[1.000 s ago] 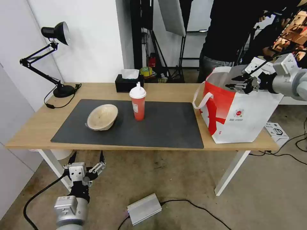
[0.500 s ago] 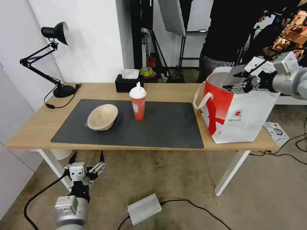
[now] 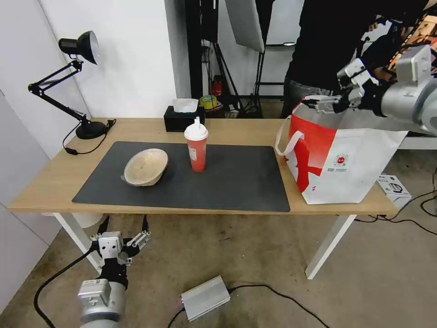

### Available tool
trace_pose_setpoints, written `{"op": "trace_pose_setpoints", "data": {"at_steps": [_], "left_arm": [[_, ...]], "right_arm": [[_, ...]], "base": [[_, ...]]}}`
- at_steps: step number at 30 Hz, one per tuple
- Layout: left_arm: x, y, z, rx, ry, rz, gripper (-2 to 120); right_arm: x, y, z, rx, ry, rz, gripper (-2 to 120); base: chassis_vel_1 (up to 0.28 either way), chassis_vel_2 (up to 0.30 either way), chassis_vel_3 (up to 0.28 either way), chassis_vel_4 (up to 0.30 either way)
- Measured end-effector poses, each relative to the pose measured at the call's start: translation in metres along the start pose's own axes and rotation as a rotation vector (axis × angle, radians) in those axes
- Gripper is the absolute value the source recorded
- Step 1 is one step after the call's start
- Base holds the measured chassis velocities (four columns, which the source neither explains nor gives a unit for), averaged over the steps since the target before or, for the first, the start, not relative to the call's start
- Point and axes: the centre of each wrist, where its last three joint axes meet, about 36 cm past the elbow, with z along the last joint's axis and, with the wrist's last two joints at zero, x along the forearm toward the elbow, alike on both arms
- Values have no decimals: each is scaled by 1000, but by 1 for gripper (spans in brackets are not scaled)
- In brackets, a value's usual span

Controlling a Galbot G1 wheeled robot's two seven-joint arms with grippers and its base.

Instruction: Pick up the trash from the table and place it into the takeout bag.

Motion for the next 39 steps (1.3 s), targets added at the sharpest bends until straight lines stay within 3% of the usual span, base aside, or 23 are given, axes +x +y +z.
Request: {"op": "trace_pose_setpoints", "data": {"at_steps": [13,20,27,29,39], "left_arm": [[2,-1,-1,6,2,-9,100],[2,-1,0,6,0,-13,100],[2,1,3,3,-1,-16,100],[3,2,5,-2,1,-22,100],[5,4,6,-10,-3,-46,100]], "right_arm": [[12,56,-33,-73,-181,-26,86],[31,62,-24,-97,-229,69,89],[46,66,-7,-79,-278,216,89],[47,76,17,-43,-316,307,89],[48,119,77,-59,-364,334,90]], "base": [[0,0,0,0],[0,0,0,0],[0,0,0,0],[0,0,0,0],[0,0,0,0]]}}
